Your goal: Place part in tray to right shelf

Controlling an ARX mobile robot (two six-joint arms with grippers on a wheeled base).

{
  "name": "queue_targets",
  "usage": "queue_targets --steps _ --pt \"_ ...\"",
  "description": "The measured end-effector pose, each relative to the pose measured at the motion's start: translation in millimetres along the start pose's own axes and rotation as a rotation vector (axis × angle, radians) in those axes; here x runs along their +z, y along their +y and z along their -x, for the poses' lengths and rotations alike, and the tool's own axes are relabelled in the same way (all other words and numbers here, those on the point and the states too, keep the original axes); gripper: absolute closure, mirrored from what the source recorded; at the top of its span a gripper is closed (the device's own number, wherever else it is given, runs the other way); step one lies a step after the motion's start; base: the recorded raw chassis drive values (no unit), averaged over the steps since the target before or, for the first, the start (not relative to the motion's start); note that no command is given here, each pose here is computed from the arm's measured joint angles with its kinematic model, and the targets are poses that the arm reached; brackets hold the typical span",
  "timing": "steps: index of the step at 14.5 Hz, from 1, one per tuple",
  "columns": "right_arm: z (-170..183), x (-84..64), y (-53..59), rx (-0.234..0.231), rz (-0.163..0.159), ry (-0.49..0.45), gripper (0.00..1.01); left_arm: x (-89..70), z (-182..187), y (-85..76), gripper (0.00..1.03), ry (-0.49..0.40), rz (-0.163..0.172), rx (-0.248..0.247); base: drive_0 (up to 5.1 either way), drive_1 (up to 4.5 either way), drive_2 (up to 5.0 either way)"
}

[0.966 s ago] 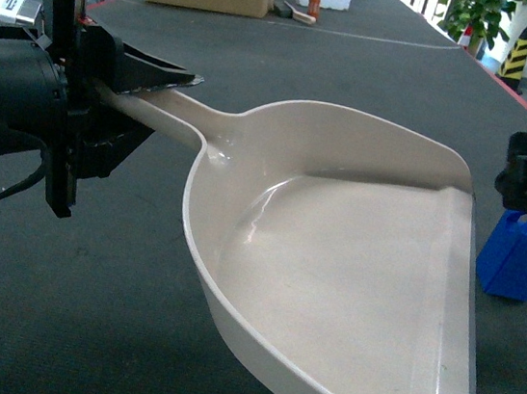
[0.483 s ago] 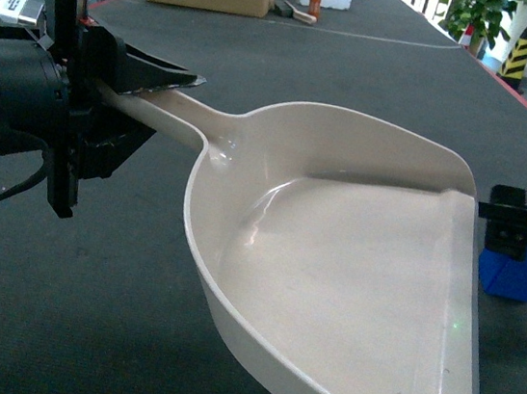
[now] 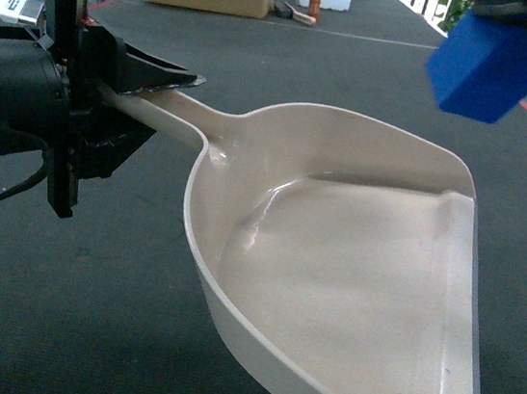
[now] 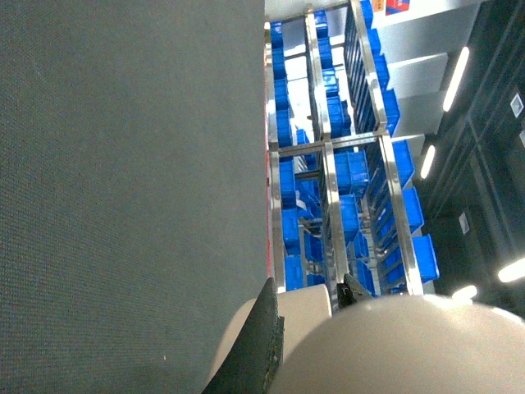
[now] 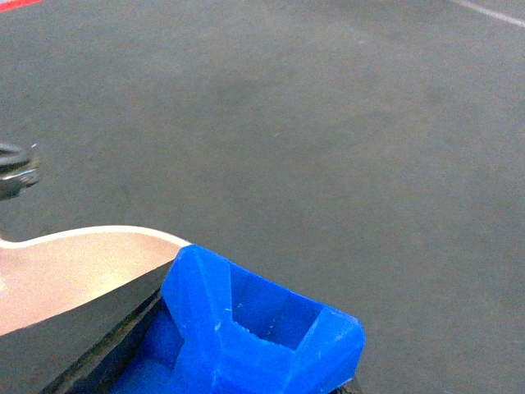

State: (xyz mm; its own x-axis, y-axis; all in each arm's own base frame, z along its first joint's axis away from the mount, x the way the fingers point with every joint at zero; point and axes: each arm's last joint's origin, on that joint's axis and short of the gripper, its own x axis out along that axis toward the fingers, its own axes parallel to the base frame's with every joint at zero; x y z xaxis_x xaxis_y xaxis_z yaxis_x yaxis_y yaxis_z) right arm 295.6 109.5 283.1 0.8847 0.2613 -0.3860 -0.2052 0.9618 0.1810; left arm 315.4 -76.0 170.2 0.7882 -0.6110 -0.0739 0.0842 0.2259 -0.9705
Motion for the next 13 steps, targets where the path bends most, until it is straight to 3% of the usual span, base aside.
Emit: queue_targets --steps 1,3,4,5,6,7,8,9,10,11,12,13 --pt "-7.6 -13.0 20.6 0.040 0.023 0.048 0.55 0.0 0.0 0.0 0.87 -0.002 0.000 0.001 0.0 0.00 0.0" --pt "-24.8 -40.2 48.5 0.087 0.059 0.145 0.55 0.0 0.0 0.0 0.87 0.000 0.000 0.000 0.0 0.00 0.0" --pt "-30.0 -45.7 55.0 0.104 0.066 0.146 0.49 0.0 0.0 0.0 0.87 -0.001 0.000 0.001 0.0 0.00 0.0" --pt "-30.1 -41.1 55.4 0.109 0.052 0.094 0.34 0.0 0.0 0.0 0.87 0.001 -0.003 0.000 0.0 0.00 0.0" --pt "-20.0 -34.9 45.7 0.086 0.033 0.025 0.21 0.0 0.0 0.1 0.87 0.000 -0.003 0.001 0.0 0.00 0.0" --pt "-2.9 -27.0 28.5 0.028 0.023 -0.079 0.08 0.1 0.1 0.1 0.87 -0.002 -0.003 0.001 0.0 0.00 0.0" --pt "15.9 -20.4 10.1 -0.035 0.009 -0.181 0.01 0.0 0.0 0.1 0.87 0.000 -0.003 0.001 0.0 0.00 0.0" --pt "43.1 -17.6 -18.2 -0.149 0.010 -0.297 0.04 0.0 0.0 0.1 0.87 0.000 -0.003 0.001 0.0 0.00 0.0" --pt "69.4 -26.3 -46.7 -0.246 0.025 -0.408 0.03 0.0 0.0 0.1 0.87 0.000 -0.003 0.001 0.0 0.00 0.0" --pt "93.4 -42.1 -67.9 -0.301 0.077 -0.506 0.03 0.0 0.0 0.1 0.87 -0.001 -0.003 0.001 0.0 0.00 0.0" --pt "107.6 -54.6 -78.2 -0.336 0.115 -0.554 0.03 0.4 0.2 0.2 0.87 -0.003 -0.003 0.002 0.0 0.00 0.0" --pt "109.0 -53.9 -78.2 -0.334 0.138 -0.564 0.03 0.3 0.1 0.0 0.87 -0.002 -0.004 0.000 4.8 -3.79 -0.6"
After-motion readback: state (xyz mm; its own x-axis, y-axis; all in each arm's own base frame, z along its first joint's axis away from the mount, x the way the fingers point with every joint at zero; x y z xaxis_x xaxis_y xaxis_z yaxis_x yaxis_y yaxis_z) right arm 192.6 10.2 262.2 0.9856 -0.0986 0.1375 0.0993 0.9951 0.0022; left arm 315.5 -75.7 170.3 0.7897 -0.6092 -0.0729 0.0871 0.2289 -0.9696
